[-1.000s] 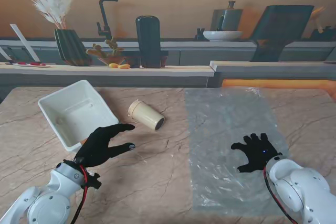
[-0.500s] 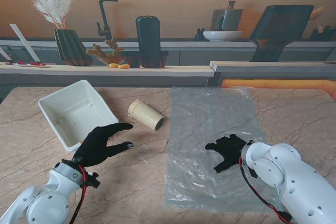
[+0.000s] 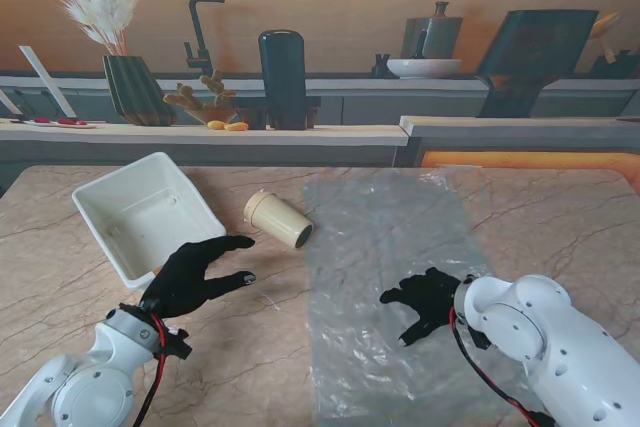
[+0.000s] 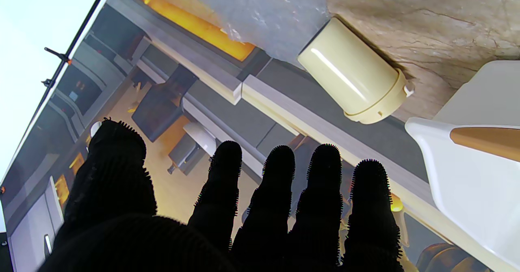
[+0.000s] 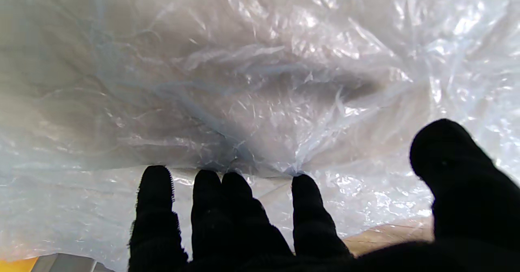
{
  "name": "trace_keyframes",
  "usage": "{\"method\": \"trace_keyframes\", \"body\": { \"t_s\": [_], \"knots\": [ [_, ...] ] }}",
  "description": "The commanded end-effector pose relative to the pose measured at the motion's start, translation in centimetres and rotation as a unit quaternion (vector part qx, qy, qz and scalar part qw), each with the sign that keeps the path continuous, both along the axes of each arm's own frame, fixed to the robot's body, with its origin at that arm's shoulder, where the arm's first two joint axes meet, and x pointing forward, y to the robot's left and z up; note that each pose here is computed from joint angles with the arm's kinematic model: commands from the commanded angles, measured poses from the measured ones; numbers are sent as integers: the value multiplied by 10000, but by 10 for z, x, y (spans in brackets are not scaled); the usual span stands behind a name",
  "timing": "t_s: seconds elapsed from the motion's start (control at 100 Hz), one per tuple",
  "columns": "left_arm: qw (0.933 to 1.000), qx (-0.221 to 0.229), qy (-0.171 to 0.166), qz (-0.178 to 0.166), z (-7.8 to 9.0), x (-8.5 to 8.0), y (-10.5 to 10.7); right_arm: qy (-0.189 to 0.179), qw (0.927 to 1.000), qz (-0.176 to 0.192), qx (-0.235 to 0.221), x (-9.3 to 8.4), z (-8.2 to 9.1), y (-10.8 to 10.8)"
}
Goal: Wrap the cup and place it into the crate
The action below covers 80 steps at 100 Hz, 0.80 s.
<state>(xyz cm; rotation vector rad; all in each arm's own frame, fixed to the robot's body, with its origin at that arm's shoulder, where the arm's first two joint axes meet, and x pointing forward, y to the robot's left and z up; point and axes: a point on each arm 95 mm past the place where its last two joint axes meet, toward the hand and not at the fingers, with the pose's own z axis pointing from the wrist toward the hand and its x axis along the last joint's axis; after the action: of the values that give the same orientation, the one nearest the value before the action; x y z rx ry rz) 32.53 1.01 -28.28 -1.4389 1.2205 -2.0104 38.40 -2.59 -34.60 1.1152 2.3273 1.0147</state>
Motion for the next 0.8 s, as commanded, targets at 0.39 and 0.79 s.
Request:
{"method": "trace_keyframes", "body": {
  "t_s": [0.39,0.79],
  "knots": [
    [9999,-34,102,-6,-2,-1,-2,386,9991,-173,58,-10,2,22],
    [9999,-47,127,-42,-2,2,-5,-330,9941,-700,758,-19,17,14]
  ]
}}
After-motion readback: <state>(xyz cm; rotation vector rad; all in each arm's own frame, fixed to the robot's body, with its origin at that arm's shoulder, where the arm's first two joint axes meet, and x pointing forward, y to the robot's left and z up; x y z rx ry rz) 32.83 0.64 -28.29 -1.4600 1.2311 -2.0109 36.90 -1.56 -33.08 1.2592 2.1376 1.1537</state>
